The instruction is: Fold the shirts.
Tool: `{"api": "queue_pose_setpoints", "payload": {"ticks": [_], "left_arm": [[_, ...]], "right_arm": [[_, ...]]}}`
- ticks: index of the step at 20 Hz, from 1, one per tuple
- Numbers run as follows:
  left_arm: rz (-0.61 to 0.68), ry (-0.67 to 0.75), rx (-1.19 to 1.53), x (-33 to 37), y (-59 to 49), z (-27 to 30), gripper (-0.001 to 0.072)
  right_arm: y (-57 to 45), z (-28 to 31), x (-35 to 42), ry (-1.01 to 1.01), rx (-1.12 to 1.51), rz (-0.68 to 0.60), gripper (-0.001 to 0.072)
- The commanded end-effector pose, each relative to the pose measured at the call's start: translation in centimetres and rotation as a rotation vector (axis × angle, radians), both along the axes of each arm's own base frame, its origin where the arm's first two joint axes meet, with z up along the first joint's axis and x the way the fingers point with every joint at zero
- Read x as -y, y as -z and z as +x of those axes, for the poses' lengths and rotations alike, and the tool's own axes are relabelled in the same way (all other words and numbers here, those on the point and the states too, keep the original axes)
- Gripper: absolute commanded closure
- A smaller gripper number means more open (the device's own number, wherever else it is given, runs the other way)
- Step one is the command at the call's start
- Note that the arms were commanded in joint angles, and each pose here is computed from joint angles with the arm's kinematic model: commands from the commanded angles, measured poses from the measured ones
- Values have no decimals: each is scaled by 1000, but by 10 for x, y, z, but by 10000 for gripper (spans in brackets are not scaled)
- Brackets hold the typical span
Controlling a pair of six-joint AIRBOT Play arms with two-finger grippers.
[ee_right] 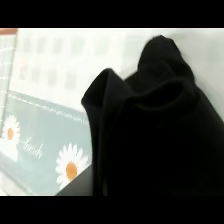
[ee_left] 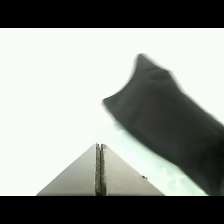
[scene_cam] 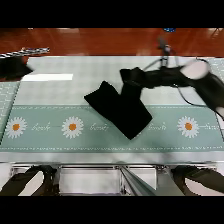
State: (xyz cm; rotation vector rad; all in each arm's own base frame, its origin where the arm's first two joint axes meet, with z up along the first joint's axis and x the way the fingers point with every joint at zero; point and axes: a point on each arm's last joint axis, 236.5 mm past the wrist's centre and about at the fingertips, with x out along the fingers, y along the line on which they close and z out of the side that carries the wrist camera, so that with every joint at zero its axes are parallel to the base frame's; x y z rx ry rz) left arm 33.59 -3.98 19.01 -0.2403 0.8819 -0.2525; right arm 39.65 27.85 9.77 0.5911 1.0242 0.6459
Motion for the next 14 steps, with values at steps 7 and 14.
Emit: {"api": "queue_pose_setpoints", "payload": {"ticks": [7,14], "left_arm": [[-112,-143,-140,-8,120,-56,682],[-215,-219,-89,-7,129,-29,682]], "right_arm": [[87,61,-104,-42,-117,71,438],[42,33,-54,-165,-194,76,301]]}}
